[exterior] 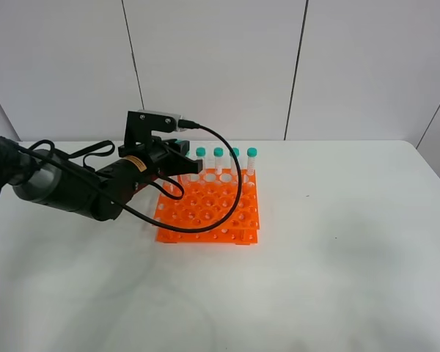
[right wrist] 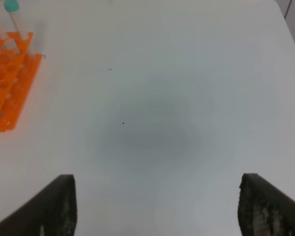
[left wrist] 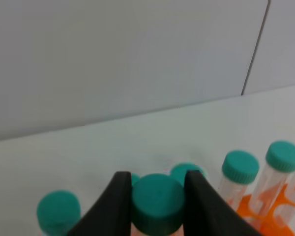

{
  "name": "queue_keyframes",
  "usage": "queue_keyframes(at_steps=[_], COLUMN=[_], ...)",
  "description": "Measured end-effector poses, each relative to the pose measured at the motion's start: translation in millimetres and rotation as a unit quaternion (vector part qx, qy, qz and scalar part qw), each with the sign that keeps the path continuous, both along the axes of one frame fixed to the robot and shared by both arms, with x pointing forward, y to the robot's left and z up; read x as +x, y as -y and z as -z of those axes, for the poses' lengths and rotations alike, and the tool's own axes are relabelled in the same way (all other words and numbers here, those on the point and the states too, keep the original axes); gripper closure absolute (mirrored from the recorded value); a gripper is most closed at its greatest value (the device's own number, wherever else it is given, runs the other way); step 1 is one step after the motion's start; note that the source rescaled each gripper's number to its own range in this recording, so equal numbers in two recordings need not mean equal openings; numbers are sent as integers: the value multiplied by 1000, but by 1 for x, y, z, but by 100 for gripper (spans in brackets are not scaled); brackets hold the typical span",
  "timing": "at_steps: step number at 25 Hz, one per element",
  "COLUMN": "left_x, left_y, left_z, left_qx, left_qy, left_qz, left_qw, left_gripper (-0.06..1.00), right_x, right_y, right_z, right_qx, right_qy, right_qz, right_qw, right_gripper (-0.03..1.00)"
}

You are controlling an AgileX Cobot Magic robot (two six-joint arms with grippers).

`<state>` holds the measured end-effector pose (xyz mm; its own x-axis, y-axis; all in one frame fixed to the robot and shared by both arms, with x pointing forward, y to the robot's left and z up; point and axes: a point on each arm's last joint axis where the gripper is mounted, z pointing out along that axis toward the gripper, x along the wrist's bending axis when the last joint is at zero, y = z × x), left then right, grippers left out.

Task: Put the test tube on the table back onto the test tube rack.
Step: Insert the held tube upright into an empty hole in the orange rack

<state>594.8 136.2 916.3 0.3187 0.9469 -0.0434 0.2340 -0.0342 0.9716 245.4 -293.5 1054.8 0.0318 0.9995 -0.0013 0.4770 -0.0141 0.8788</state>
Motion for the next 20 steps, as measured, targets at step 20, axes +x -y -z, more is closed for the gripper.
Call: queue_keyframes(at_steps=[20], left_x=[1], left_y=[0], left_z=[12], left_qx=[5], left_qy=[-4], left_qz=[-2], left_qw=[1000], left_gripper=[94], right_x=[0], right_y=[0], right_z=[0], right_qx=[0], right_qy=[2], right_qz=[0], right_qw=[1000], right_gripper=[9])
